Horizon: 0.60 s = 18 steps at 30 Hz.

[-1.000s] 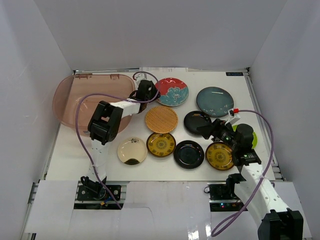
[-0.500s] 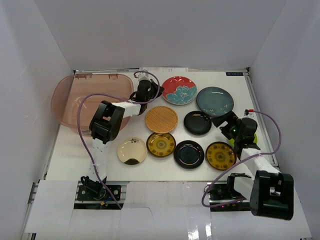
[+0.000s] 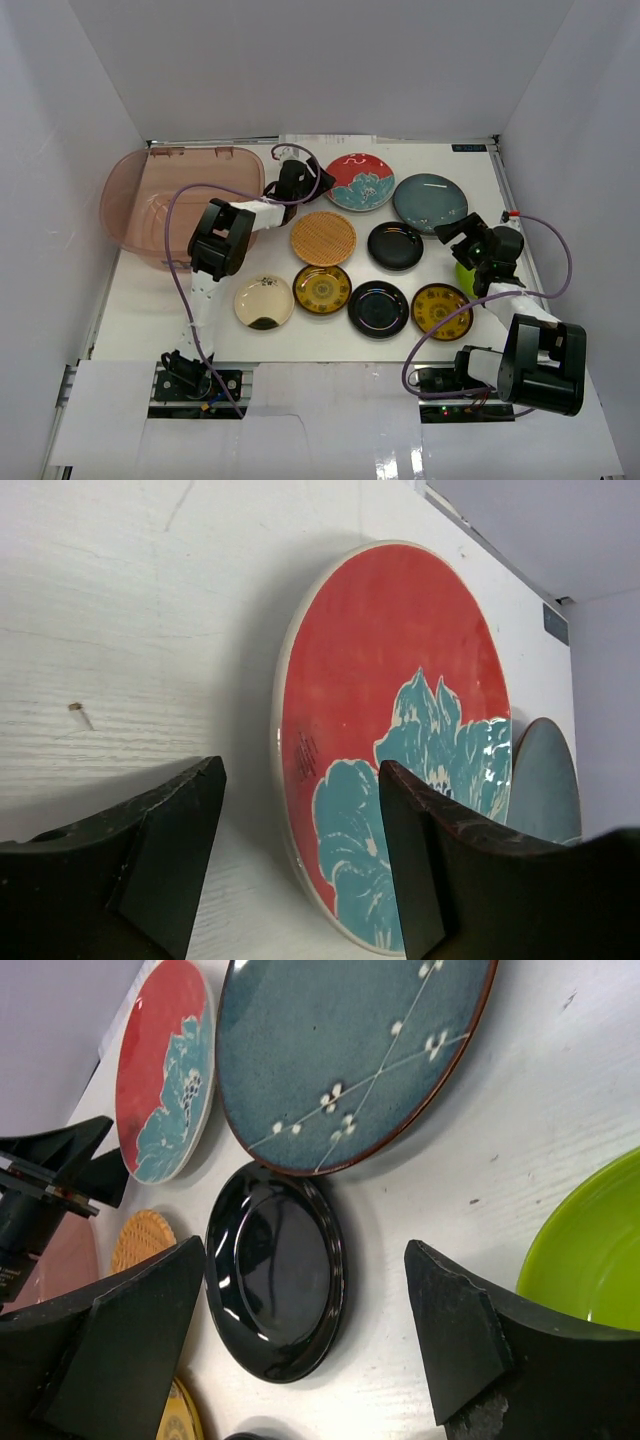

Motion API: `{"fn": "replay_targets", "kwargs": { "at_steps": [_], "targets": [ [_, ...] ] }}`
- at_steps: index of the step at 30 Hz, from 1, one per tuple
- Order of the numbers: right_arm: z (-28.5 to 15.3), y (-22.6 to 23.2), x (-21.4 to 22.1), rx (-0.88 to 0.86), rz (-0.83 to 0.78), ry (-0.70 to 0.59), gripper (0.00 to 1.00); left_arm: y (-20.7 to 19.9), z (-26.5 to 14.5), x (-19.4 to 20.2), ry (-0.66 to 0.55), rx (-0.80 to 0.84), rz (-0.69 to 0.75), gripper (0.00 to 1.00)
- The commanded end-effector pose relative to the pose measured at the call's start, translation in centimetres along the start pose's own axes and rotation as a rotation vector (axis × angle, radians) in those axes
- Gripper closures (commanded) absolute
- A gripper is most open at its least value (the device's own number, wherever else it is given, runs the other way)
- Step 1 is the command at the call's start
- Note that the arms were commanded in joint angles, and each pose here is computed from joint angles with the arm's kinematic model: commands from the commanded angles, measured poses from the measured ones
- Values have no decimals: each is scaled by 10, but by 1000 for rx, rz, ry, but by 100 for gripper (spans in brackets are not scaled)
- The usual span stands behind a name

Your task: Place the plates into the plastic bin on the countertop

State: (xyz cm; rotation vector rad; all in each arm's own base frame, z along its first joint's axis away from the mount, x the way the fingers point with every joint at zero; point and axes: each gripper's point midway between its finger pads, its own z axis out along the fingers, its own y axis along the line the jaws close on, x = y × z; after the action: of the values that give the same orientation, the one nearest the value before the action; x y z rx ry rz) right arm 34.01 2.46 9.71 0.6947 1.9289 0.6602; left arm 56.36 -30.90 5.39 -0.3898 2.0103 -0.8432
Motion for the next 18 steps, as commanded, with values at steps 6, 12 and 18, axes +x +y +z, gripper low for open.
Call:
{"fn": "replay_targets", "kwargs": {
  "at_steps": [6,12,18],
  "targets": [
    [7,16,-28,-60,-49,-57,15,24,-11,7,30,-89,46,29],
    [14,5,-25,-33,-43,-43,18,31,2,31,96,-60,-26,37],
    [31,-6,-24,-6,-3,-19,18,25,19,37,110,-10,-82,42]
  ]
}}
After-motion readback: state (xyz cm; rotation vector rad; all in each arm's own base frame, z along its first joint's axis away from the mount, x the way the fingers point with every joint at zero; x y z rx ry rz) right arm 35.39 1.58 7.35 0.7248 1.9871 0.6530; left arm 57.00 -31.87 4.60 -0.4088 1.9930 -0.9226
